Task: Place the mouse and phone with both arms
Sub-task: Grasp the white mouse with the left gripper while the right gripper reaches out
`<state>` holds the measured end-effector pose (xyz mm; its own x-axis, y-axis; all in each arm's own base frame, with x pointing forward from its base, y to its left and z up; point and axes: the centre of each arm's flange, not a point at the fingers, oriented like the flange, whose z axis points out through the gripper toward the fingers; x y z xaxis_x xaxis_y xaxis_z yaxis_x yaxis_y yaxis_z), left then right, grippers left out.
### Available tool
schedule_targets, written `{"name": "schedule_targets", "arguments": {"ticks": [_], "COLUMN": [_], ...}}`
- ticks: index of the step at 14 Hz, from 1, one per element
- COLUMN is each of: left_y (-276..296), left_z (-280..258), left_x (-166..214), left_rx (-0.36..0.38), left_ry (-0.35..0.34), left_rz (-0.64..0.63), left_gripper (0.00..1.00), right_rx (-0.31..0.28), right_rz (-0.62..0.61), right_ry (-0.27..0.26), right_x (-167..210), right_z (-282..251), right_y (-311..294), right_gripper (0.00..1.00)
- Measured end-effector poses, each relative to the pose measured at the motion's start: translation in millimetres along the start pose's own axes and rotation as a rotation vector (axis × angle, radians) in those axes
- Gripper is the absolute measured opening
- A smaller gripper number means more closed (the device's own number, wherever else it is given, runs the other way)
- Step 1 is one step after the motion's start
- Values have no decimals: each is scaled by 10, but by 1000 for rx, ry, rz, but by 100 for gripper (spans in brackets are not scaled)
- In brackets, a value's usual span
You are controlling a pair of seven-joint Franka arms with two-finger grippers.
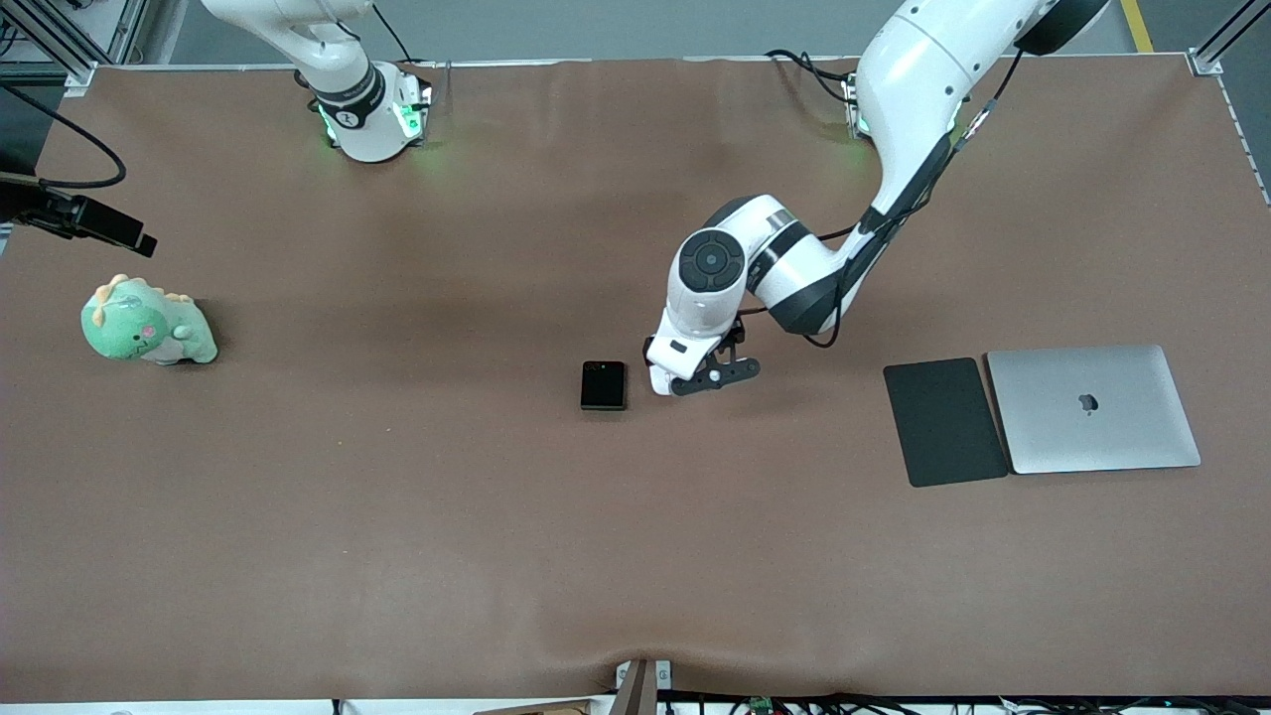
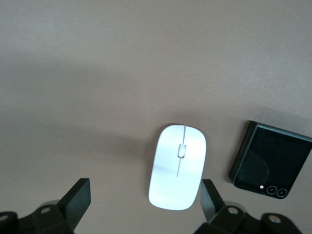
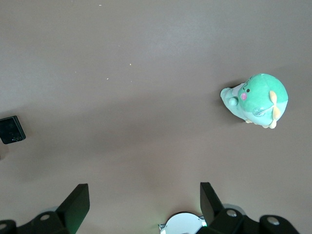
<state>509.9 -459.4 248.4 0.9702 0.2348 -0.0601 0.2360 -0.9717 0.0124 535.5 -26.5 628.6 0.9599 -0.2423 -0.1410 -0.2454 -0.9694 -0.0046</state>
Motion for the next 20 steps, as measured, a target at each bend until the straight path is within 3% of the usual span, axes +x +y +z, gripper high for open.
{"name": "schedule_targets", "arguments": {"ticks": [7, 15, 20], "left_y": [134, 184, 196], "left_z": [320, 581, 662], "left_x": [-89, -117, -121], "left_rx": [-48, -21, -15], "left_ry": [-4, 17, 14], "left_rz": [17, 66, 70], "left_gripper": [100, 100, 95], "right_rx": [-1, 0, -3], "right_rz": [-7, -8, -33], "right_ry": [0, 2, 3], "right_x": [-7, -7, -34], "right_z": [2, 0, 4], "right_y": [-38, -45, -176], "right_gripper": [100, 100, 100]}}
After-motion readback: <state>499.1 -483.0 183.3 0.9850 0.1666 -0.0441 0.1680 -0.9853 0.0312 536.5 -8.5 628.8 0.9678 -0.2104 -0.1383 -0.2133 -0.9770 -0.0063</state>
